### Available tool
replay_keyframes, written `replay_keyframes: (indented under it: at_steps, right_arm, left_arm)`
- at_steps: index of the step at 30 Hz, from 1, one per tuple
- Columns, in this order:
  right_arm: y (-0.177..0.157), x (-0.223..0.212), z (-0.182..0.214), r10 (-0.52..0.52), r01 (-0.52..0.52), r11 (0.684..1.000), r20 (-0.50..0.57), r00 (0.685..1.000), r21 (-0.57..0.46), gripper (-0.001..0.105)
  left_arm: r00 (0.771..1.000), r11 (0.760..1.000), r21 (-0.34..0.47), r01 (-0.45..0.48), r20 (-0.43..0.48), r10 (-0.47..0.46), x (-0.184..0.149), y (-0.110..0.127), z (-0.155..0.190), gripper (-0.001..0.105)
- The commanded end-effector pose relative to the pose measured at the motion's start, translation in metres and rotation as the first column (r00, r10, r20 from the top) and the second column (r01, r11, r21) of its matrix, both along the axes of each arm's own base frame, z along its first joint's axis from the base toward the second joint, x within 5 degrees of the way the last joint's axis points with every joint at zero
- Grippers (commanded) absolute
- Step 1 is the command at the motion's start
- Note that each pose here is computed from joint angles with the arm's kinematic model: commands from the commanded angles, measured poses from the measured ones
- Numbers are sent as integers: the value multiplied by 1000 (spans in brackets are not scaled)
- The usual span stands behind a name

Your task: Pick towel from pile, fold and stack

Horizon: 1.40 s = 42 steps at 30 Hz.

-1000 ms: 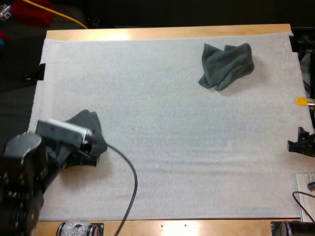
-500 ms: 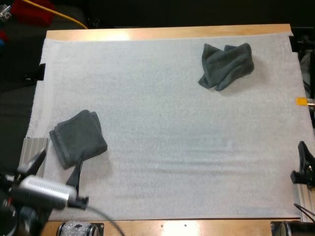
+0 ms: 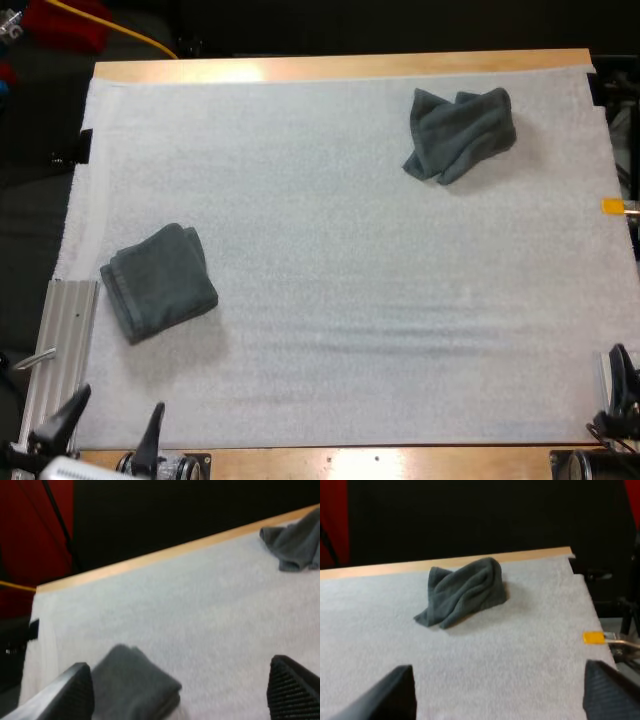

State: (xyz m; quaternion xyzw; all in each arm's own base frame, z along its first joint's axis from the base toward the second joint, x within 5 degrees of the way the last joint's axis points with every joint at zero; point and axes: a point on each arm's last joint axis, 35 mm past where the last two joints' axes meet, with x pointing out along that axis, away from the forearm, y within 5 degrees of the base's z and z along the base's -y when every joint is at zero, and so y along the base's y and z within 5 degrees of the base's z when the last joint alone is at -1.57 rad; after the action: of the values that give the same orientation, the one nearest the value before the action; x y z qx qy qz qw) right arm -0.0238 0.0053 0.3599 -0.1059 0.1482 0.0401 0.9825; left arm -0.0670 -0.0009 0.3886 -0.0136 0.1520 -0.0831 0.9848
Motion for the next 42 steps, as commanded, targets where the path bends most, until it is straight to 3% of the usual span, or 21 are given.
replay_keyframes:
  at_steps: [1, 5, 13, 26, 42]
  right_arm:
    - [1, -5, -1, 7, -7, 1000, 6, 1000, 8, 67]
    - [1, -6, -3, 4, -4, 1000, -18, 1000, 19, 67]
    - [1, -8, -6, 3, -1, 1000, -47, 999, 27, 67]
    - [-1, 13, -9, 3, -4, 1000, 37, 999, 21, 67]
    - [-3, 58, -71, 4, -1, 1000, -84, 996, 27, 67]
  left_arm:
    - [1000, 1000, -2, 1, 13, -1, -5, 1, -3, 69]
    - [998, 998, -23, 54, -12, -55, -3, -1, -10, 69]
    - [981, 998, -28, 61, -182, -65, -5, -2, -29, 69]
    - [997, 998, -22, 67, -45, -68, 25, -4, -28, 69]
    - [995, 998, -23, 66, -75, -68, 78, -6, -73, 69]
